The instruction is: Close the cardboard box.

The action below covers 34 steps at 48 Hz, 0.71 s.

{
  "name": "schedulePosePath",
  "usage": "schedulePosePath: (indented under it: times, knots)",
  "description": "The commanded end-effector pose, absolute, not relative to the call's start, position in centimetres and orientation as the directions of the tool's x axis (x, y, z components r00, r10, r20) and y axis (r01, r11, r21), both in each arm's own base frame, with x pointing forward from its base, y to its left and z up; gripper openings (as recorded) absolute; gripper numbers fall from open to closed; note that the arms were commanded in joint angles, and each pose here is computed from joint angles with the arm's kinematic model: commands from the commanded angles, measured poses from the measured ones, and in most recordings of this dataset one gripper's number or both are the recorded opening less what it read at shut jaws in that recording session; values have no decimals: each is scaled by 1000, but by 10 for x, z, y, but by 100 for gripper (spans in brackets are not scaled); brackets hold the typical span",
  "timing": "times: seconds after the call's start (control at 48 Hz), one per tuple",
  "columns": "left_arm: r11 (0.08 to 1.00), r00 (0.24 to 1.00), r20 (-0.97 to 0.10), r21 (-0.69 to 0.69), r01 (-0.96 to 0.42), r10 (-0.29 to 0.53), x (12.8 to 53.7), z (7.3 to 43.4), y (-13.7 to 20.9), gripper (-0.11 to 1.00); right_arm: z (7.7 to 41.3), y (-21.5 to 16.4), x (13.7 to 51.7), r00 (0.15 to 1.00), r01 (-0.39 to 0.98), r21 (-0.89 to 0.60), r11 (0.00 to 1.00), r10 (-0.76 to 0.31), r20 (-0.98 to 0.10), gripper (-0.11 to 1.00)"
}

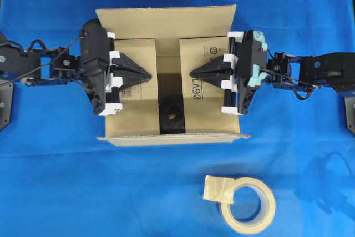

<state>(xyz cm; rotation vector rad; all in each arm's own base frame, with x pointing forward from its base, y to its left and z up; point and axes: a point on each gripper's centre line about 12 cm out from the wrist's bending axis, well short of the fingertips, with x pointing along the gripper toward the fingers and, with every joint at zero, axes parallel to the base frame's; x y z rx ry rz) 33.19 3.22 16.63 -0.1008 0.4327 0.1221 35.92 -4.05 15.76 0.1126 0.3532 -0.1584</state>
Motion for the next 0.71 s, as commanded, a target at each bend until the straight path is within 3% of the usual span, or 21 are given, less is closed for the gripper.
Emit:
schedulePosePath:
  times: [0.0, 0.271, 0.688]
  knots:
    - [987, 915, -391, -76, -140, 99, 340, 176, 33, 0, 163, -41, 360, 933, 178, 92, 980, -138, -331, 0]
    - [988, 929, -354, -65, -138, 106, 361, 186, 37, 0, 167, -38, 362, 938, 170, 94, 981, -132, -321, 0]
    - [979, 938, -279, 34, -202, 204, 400, 208, 82, 0, 167, -37, 363, 939, 165, 93, 982, -127, -321, 0]
